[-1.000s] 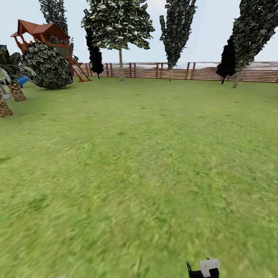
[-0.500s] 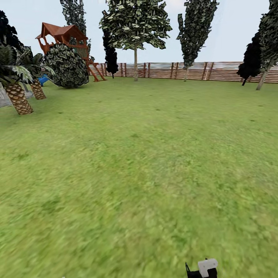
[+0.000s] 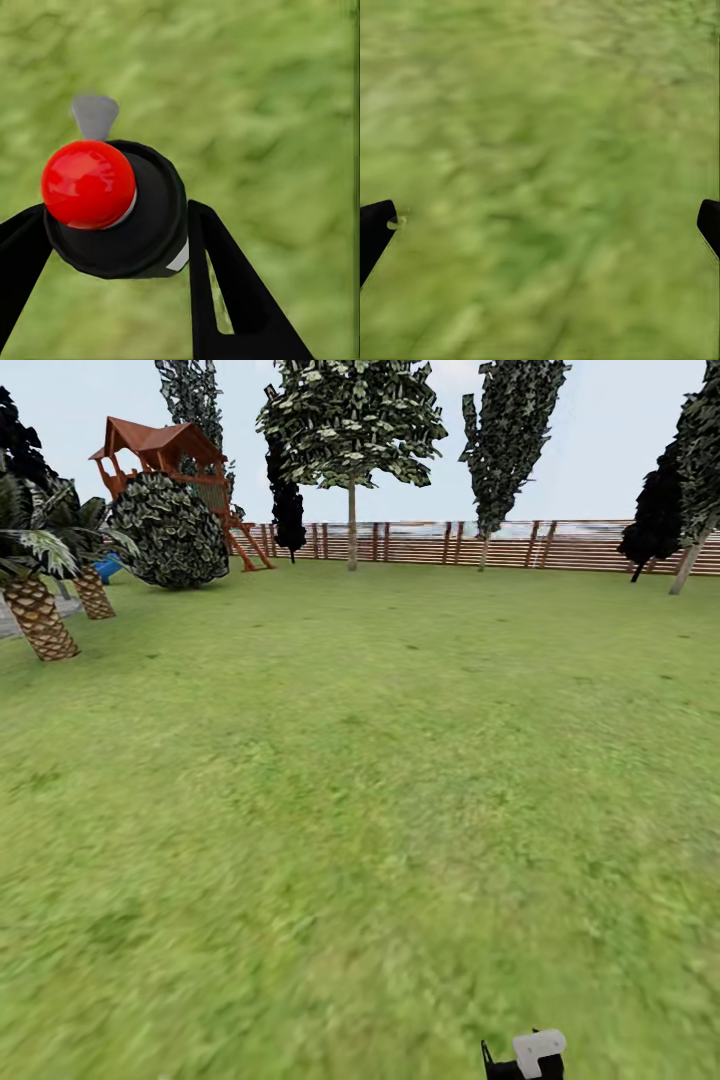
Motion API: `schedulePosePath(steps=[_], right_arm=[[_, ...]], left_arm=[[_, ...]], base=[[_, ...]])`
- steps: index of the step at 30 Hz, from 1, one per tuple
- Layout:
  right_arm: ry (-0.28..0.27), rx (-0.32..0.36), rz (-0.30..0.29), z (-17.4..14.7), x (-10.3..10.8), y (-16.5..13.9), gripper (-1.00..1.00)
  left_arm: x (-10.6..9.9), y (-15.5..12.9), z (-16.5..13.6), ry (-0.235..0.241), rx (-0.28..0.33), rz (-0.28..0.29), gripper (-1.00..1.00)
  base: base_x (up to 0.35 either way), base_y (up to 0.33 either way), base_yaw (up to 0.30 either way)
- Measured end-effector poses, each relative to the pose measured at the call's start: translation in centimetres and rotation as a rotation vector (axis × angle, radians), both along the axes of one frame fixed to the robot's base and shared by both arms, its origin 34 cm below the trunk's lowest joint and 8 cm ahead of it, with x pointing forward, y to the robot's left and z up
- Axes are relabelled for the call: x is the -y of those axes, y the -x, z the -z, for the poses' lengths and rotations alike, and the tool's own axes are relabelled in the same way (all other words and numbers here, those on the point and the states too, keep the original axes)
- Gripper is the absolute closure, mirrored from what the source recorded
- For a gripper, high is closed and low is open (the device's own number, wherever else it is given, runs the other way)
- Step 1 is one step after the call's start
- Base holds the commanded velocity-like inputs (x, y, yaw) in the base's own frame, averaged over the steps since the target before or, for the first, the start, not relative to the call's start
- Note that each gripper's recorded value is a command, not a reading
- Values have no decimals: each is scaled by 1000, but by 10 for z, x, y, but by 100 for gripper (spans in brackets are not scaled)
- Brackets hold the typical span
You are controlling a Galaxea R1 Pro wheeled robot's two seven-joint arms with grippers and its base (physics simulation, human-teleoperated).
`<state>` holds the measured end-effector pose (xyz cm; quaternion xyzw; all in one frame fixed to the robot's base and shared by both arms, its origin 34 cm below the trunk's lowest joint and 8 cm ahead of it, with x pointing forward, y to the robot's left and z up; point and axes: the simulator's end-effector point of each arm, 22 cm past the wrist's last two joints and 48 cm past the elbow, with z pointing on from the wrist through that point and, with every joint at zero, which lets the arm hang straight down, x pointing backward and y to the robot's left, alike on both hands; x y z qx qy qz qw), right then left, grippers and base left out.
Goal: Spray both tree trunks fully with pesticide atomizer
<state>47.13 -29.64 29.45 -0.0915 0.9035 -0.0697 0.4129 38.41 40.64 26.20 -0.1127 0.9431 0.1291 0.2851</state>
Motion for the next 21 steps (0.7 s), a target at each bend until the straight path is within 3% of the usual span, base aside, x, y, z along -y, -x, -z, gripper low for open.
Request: schedulePosePath(steps=[21], right_arm=[[-7,-5,-2,1,-5,1,-100]], left_arm=[[-2,0,0,-2,0,-2,100]], base=[[338,0,0]])
